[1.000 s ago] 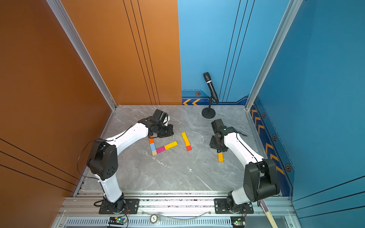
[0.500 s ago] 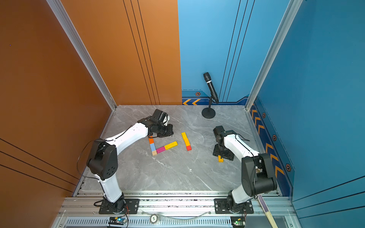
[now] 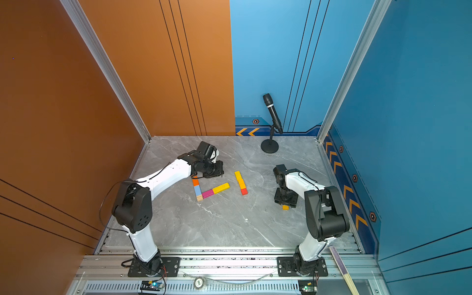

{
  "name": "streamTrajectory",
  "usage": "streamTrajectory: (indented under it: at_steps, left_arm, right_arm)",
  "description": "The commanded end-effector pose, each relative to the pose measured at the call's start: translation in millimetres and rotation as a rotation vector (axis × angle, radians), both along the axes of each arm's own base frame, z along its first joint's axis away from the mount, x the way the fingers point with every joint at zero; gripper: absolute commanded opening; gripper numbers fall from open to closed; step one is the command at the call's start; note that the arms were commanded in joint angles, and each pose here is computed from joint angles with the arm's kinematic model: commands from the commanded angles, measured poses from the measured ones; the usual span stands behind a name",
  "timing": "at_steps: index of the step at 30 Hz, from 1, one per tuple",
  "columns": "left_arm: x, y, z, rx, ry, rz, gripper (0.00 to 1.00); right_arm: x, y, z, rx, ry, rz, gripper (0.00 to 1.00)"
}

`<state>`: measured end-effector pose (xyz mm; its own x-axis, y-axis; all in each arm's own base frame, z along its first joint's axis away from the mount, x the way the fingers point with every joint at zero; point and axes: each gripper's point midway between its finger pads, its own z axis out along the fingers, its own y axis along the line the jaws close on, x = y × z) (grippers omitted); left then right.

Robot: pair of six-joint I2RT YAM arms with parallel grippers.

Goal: Assemble the letter v with building blocks
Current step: Pick up the building block from the center of the board.

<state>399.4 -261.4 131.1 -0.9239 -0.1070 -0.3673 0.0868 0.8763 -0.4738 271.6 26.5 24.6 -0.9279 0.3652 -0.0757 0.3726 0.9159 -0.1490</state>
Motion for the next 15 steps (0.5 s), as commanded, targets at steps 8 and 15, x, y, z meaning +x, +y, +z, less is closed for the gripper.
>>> streamTrajectory:
  at_steps: [8,15]
  left_arm:
    - [-2.6,5.9,2.8,0.0,-0.003,0.001,0.02]
    - [-4.0,7.9,2.3,0.004,-0.003,0.004,0.02]
  right_arm:
    - [-3.5,12.2,-18.2,0.072,0.016,-0.027,0.36]
    - [10.0,37.6,-13.7,0.146,-0.04,-0.035,0.24]
